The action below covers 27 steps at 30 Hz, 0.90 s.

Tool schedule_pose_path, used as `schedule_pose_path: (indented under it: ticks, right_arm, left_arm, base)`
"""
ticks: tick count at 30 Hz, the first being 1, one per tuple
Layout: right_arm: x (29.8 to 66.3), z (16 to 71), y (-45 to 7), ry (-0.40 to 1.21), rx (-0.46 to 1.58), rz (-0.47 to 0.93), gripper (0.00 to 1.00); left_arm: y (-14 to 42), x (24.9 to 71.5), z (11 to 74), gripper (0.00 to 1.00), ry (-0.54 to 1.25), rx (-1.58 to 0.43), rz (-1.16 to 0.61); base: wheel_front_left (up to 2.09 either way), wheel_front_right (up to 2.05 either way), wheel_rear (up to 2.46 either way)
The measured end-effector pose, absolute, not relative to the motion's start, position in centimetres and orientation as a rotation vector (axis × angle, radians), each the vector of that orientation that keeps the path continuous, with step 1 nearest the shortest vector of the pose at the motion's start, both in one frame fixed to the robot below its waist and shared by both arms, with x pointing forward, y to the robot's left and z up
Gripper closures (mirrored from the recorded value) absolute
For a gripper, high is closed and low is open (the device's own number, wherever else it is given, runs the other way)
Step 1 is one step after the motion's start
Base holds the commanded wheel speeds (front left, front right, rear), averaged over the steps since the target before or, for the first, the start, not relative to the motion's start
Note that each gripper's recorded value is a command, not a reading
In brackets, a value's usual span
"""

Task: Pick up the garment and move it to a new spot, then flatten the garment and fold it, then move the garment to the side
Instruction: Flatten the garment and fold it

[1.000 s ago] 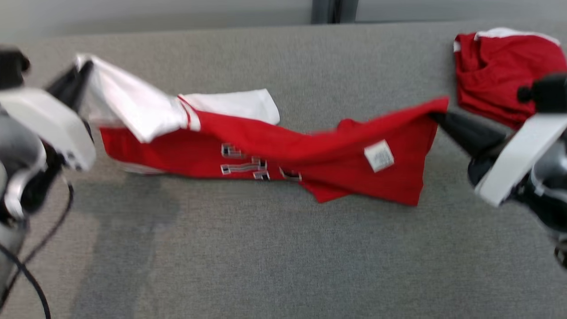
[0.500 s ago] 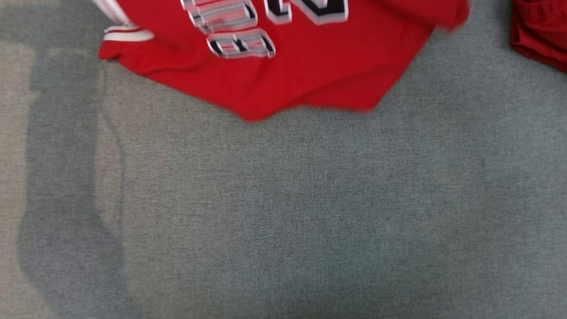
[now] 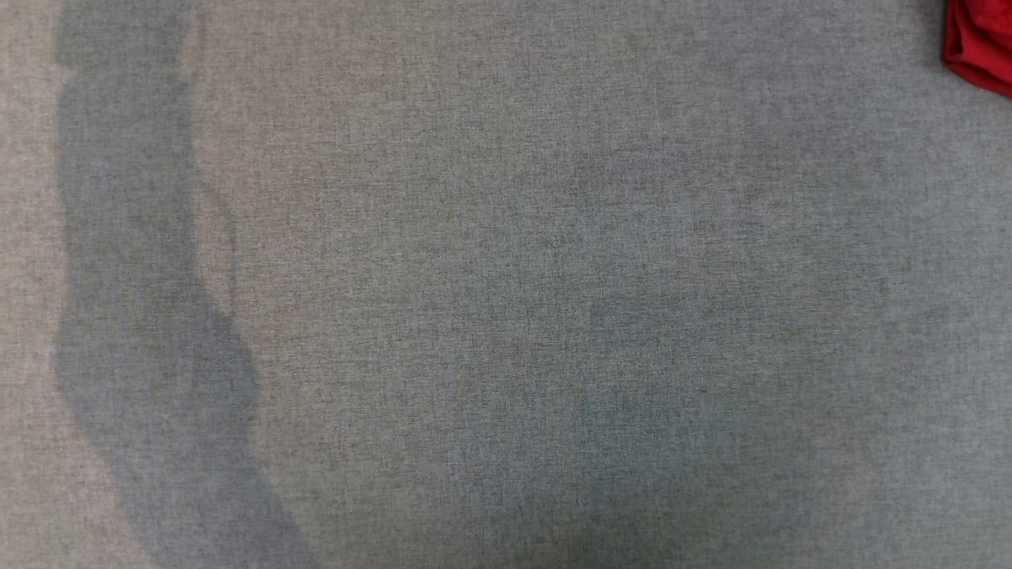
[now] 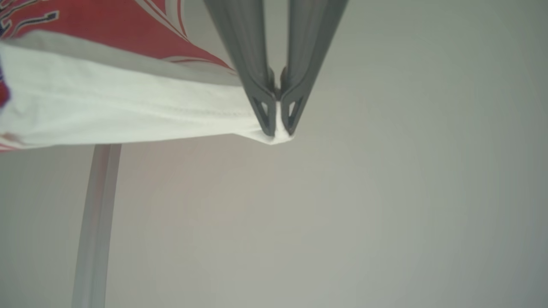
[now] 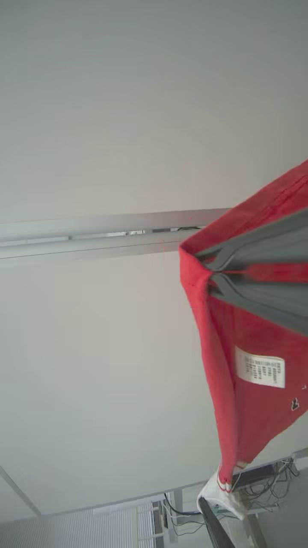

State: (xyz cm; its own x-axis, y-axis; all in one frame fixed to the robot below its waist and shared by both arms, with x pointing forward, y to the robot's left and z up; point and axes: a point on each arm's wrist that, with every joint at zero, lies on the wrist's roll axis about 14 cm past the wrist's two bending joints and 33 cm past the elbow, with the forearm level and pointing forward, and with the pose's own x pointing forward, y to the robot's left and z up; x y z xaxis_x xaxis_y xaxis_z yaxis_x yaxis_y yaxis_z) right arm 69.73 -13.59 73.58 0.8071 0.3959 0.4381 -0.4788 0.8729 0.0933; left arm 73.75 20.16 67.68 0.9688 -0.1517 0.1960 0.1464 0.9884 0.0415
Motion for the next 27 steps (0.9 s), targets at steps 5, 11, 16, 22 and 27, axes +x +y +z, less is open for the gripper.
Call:
schedule_pose_path:
  ticks: [5,11,16,22,27]
  right_arm:
    - [70.1,65.7,-12.7,-0.154,0.165,0.495,1.0]
    - [66.7,55.1,-12.3,0.163,0.161,0.529,1.0]
    - [62.1,50.6,-11.2,0.321,0.215,0.57,1.0]
    - [55.3,47.8,-10.0,0.509,0.265,0.628,1.0]
    - [50.3,47.8,-9.8,0.581,0.305,0.655,1.0]
  left_arm:
    - [19.5,73.7,61.5,1.0,0.027,0.017,-0.172]
    - [20.2,69.3,50.4,1.0,0.423,0.065,-0.199]
    - [22.2,64.0,45.9,1.0,0.651,0.064,-0.2]
    - [22.9,56.0,43.0,1.0,0.904,0.085,-0.257]
    - [23.9,51.0,43.9,1.0,0.964,0.078,-0.281]
  base:
    - [0.0,0.0,0.0]
    - [0.0,0.0,0.0]
    - [0.0,0.0,0.0]
    - [0.0,0.0,0.0]
    - [0.0,0.0,0.0]
